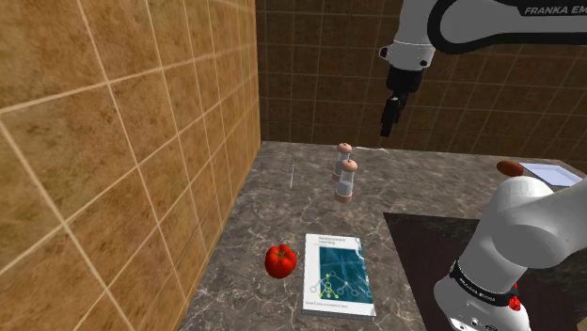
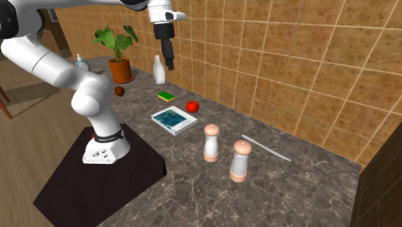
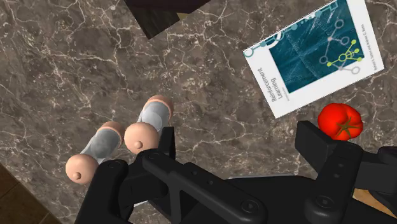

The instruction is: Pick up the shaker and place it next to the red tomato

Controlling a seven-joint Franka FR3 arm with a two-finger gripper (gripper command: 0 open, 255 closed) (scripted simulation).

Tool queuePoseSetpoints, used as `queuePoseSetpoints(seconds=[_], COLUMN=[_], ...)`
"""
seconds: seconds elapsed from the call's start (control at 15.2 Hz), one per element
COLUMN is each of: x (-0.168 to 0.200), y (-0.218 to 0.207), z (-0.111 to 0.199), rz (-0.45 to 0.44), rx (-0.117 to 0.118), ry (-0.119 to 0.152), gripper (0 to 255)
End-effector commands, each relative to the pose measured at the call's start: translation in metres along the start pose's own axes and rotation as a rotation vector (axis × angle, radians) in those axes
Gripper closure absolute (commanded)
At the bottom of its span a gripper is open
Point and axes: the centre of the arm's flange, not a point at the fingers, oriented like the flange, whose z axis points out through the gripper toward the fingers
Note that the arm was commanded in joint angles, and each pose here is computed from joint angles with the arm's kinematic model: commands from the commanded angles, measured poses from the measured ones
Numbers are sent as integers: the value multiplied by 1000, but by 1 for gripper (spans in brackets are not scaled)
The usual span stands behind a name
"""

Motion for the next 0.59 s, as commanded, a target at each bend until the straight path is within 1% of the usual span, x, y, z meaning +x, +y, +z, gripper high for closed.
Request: queuePoseSetpoints(seconds=[0.0, 0.53], x=[0, 57], y=[0, 77], z=[0, 56], rz=[0, -49], rx=[0, 26], ry=[0, -30], gripper=[0, 0])
